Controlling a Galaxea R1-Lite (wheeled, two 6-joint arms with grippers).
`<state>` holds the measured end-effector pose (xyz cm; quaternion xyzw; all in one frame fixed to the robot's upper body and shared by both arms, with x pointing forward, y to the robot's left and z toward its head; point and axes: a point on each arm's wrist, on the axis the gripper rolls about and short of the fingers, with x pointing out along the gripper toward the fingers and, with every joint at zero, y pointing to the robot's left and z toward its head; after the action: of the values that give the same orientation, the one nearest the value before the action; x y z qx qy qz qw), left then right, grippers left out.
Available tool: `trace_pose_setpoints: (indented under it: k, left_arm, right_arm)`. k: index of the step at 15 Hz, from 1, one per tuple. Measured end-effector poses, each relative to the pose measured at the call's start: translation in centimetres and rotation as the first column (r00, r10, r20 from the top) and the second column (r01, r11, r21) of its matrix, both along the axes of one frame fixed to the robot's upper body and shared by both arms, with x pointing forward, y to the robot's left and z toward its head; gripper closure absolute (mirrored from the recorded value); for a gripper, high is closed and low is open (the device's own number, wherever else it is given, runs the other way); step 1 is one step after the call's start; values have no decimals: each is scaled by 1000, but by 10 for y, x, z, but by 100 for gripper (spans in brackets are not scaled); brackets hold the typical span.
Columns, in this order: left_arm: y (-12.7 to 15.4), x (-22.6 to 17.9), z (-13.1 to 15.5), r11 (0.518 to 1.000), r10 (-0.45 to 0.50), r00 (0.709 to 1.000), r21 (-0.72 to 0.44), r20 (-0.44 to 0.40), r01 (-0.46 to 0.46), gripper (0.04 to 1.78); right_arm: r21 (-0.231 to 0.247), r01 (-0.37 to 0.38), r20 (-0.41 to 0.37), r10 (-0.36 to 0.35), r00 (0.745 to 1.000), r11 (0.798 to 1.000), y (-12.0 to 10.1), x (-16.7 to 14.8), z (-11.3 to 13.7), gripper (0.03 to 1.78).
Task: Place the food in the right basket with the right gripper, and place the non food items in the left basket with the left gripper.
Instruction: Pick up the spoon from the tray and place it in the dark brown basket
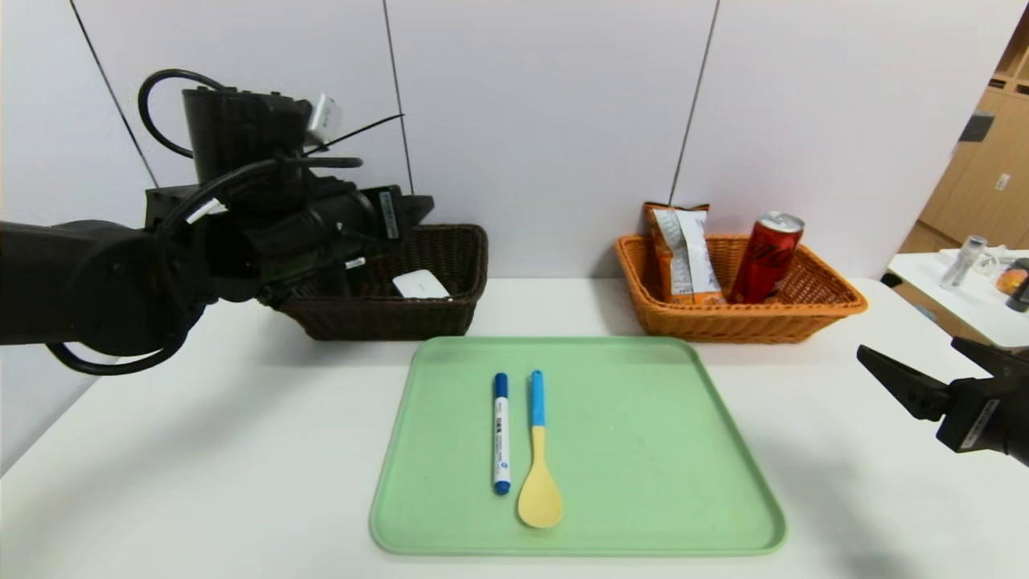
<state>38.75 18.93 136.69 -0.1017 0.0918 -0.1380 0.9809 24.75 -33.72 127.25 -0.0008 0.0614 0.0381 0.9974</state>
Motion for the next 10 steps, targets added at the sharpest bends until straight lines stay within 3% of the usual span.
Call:
trace_pose_setpoints:
  k: [2,5,10]
  left_arm:
    - [-18,-25,-3,999,-41,994,-8,-104,40,30]
    - [-29,-48,-24,996,-65,954,39,-292,80,24]
    - [-43,-65,-73,982,-81,893,120,-443,149,18]
  right_arm:
    - [0,-3,3,3,1000,1000,0,1,1,12]
    - [-1,-6,4,6,1000,1000,0,1,1,12]
    - [-2,-6,4,6,1000,1000,0,2,1,12]
